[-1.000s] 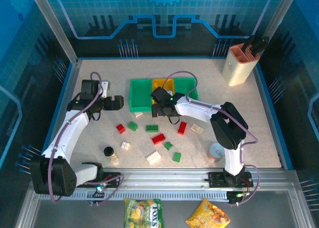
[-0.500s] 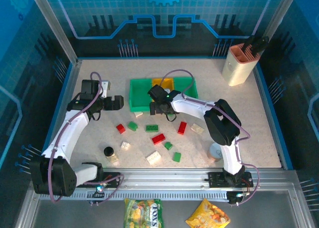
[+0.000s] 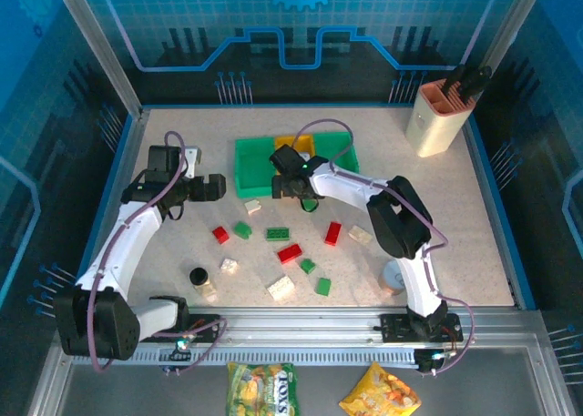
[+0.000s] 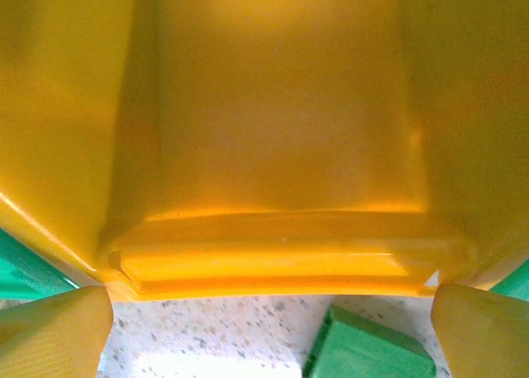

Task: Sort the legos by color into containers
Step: Move the container to the top-center of the table.

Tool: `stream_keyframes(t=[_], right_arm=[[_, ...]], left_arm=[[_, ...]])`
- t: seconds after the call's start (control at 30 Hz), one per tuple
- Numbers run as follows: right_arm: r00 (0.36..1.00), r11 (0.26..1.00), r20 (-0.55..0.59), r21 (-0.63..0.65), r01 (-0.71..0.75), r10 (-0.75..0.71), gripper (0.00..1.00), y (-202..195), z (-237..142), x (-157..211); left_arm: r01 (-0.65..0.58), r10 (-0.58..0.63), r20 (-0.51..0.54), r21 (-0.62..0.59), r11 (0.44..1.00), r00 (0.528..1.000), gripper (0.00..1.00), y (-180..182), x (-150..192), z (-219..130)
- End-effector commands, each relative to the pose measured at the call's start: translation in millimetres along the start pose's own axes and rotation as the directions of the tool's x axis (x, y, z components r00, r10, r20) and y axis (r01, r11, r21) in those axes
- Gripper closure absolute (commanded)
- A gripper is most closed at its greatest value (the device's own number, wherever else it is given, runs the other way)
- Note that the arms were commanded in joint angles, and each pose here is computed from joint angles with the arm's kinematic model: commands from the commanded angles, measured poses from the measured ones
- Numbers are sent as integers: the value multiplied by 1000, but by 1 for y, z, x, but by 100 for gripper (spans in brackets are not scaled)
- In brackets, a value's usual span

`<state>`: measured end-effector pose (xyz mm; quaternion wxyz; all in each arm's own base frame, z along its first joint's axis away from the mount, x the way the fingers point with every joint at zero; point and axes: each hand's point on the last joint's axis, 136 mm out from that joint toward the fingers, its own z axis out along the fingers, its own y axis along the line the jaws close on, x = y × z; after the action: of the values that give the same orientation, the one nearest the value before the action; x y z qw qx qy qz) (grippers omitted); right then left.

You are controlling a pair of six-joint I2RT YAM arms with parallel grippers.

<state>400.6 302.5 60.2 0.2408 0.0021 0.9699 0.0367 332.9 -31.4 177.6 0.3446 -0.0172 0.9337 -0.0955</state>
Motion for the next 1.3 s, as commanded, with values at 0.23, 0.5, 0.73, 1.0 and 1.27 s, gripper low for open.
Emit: stream_keyframes(t=[0.23,0.5,0.73,1.0,1.27], right_arm=[[992,991,49,57,-120,117,0,-6,8,-23],[996,996,46,34,-79,77,1,-4,0,-26],[999,999,19,41,-30,29,7,-20,-17,-9],[996,996,-23,49,-81,82,19,-36,-14,15],[990,992,-78,52,-117,120,32,-42,7,34]], left_arm=[[-20,20,16,21,1000,1000,1,-5,1,-6],[-21,21,18,18,1000,1000,1,-4,2,-7],[-21,20,21,22,1000,1000,1,-5,1,-7],[-19,18,16,26,999,1000,1,-5,1,-6],[-18,18,12,24,1000,1000,1,-5,2,-5]])
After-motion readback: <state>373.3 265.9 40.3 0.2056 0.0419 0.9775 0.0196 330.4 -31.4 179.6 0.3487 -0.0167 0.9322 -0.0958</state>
